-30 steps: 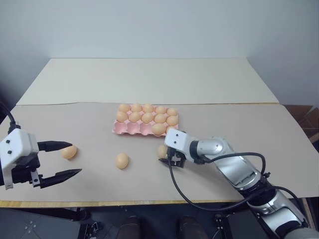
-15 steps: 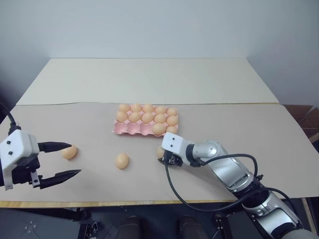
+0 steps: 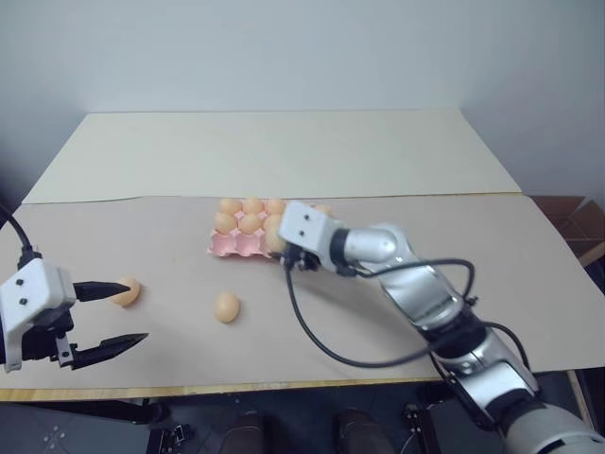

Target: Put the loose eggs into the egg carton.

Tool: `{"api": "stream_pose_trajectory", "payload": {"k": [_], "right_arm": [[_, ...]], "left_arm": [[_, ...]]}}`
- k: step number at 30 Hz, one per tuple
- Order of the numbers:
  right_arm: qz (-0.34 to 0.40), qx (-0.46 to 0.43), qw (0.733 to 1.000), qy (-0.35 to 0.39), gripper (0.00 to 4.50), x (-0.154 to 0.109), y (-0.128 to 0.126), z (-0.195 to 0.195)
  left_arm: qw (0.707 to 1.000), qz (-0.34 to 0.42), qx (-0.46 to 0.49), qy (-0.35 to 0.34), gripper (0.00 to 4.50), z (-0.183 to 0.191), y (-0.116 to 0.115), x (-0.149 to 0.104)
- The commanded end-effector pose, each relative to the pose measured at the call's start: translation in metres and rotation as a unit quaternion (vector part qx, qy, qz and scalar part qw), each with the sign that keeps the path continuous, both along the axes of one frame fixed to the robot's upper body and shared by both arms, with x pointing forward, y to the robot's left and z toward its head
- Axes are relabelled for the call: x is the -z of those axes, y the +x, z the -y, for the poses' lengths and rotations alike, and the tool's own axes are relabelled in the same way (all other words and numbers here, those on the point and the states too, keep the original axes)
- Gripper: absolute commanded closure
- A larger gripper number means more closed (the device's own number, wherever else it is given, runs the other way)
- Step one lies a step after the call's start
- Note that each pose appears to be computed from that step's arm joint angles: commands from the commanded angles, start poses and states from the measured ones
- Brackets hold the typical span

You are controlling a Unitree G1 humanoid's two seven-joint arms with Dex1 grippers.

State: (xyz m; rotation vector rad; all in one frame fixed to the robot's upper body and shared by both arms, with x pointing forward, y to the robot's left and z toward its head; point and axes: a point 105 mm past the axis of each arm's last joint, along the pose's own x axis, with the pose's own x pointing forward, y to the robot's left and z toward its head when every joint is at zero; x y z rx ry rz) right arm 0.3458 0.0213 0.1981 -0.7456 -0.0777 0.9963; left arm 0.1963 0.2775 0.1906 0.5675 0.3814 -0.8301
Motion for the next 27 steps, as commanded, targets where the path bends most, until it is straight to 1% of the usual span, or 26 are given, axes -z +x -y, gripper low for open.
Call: {"api": "stream_pose_trajectory", "payload": {"k": [1,5,7,8,11,12,15,22,25,27], "right_arm": [[0.030,0.004,1.000,0.002,2.06,-0.006,0.013,-0.008],[0.046,-0.007,0.999,-0.007,2.06,-0.002,0.019,-0.015],[0.053,-0.007,0.998,-0.016,1.45,0.000,0.023,-0.015],[0.054,-0.011,0.998,-0.017,1.31,0.002,0.024,-0.015],[0.059,-0.011,0.998,-0.021,0.28,0.006,0.027,-0.015],[0.063,-0.008,0.998,-0.019,0.03,0.007,0.028,-0.014],[0.075,-0.005,0.997,-0.019,0.03,0.004,0.030,-0.013],[0.102,0.000,0.995,-0.002,0.03,-0.022,0.023,0.002],[0.094,-0.010,0.995,0.012,0.03,-0.040,0.006,0.021],[0.043,-0.034,0.998,0.026,0.03,-0.047,-0.012,0.040]], "left_arm": [[1.000,0.020,0.002,0.006,0.29,0.001,-0.001,-0.007],[1.000,0.021,0.000,0.007,0.29,0.001,-0.002,-0.007],[1.000,0.021,-0.001,0.008,0.29,0.002,-0.003,-0.007],[1.000,0.021,-0.001,0.008,0.29,0.002,-0.004,-0.007],[1.000,0.021,-0.002,0.007,0.29,0.003,-0.004,-0.006],[1.000,0.021,-0.003,0.006,0.29,0.003,-0.004,-0.006],[1.000,0.022,-0.002,0.006,0.29,0.003,-0.003,-0.007],[0.999,0.037,0.009,-0.009,0.29,0.008,0.001,-0.012],[0.998,0.046,0.019,-0.033,0.29,0.012,0.005,-0.016],[0.998,0.044,0.022,-0.038,0.29,0.013,0.005,-0.016]]}}
